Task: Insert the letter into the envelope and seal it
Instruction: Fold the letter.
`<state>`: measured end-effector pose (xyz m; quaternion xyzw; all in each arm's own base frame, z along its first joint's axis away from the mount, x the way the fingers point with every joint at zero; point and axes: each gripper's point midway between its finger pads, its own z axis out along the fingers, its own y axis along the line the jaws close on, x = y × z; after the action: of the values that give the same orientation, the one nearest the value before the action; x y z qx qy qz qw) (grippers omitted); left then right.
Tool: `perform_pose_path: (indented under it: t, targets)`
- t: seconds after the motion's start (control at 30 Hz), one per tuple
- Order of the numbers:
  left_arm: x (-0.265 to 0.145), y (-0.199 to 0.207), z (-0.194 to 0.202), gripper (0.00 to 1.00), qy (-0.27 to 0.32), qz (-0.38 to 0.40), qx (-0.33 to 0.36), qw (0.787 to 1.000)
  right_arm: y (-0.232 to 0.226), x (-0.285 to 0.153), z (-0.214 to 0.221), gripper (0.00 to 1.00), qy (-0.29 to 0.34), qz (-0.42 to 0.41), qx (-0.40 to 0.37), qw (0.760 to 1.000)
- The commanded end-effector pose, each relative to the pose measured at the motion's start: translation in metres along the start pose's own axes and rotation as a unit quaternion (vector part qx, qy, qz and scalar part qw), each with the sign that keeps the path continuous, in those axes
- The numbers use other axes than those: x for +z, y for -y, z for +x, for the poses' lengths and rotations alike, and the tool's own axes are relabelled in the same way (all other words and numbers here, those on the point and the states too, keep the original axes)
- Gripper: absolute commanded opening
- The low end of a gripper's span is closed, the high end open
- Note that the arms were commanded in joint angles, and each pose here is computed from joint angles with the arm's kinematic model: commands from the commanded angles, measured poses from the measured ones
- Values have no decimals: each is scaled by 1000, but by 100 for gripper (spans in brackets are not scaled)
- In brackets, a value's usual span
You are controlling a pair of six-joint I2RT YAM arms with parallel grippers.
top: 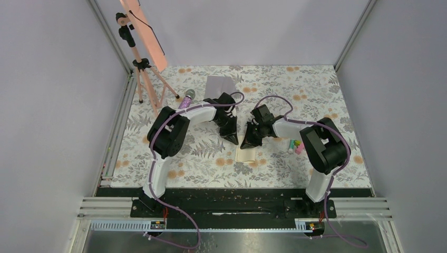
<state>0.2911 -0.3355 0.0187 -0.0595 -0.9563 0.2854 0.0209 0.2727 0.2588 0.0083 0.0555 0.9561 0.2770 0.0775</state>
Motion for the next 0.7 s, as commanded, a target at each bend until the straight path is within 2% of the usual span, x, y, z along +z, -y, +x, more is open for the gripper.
perform_pose_path:
  t: [0.0, 0.13, 0.27, 0.4, 0.53, 0.67]
  targets:
    - [16, -6, 0, 0, -4, -11, 2, 1000, 13, 11, 3, 0, -5, 28, -1, 1000]
    - [-1, -9, -5, 0, 30, -30, 5, 999, 15, 12, 3, 0, -6, 29, 0, 1000]
    - [-22, 5, -13, 0, 79, 6, 5, 997, 15, 13, 5, 0, -9, 28, 0, 1000]
    - [-18, 25, -16, 0, 75, 64, -3, 995, 15, 13, 4, 0, -8, 27, 0, 1000]
    - [-1, 23, -20, 0, 61, 72, -25, 995, 15, 13, 4, 0, -9, 28, -1, 1000]
    - [-3, 28, -26, 0, 85, 84, -22, 993, 14, 12, 4, 0, -7, 26, -2, 1000]
